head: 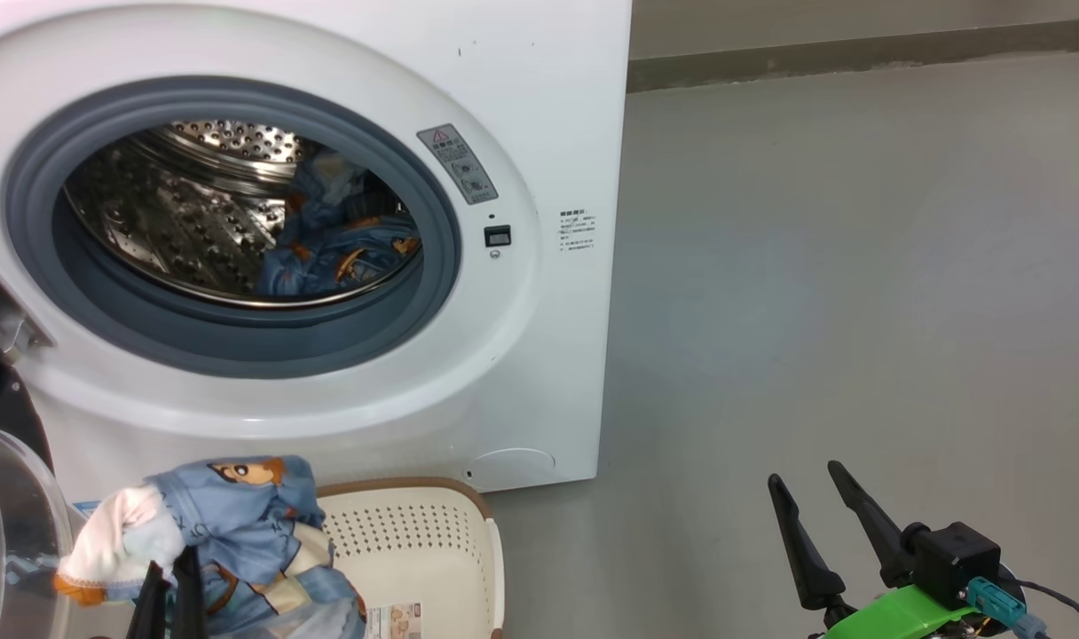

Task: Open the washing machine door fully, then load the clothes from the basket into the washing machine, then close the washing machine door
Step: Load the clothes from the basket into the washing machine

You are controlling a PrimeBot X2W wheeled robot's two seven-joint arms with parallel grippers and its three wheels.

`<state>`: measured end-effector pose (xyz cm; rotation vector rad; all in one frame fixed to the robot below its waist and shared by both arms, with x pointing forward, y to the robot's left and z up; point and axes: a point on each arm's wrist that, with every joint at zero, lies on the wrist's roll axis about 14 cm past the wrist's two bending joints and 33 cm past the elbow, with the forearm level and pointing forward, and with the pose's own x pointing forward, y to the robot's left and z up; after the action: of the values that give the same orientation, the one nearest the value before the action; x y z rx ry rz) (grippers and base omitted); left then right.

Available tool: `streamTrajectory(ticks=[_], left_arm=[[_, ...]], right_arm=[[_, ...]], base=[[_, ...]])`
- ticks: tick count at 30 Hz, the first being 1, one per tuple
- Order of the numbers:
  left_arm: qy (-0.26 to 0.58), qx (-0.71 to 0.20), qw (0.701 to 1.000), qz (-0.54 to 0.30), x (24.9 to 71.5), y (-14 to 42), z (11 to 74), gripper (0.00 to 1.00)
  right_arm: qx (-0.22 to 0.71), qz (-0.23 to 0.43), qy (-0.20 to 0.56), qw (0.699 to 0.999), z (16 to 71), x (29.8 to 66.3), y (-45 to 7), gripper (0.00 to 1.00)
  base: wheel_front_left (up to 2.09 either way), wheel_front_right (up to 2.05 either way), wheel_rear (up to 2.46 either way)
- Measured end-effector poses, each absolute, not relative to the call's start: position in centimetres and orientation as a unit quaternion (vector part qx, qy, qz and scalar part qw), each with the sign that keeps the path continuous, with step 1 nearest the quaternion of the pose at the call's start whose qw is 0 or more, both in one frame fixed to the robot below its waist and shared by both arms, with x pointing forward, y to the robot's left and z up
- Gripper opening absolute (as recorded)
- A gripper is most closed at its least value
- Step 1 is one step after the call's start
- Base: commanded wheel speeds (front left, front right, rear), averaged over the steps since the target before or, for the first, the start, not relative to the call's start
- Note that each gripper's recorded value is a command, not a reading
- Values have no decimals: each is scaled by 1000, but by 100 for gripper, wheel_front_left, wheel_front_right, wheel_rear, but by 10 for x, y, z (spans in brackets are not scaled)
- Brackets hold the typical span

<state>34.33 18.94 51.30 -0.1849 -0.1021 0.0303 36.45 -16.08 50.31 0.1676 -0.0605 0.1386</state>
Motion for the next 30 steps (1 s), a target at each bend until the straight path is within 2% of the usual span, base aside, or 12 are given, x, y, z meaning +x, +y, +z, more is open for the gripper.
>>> streamTrajectory(ticks=[12,30], left_arm=[[-52,-97,994,7,366,182,514,0],[-155,-82,984,-19,493,172,574,0]], right_arm=[[87,65,-7,994,488,370,-161,100],[87,65,28,994,459,410,-161,100]], base=[[0,0,0],[0,0,0]])
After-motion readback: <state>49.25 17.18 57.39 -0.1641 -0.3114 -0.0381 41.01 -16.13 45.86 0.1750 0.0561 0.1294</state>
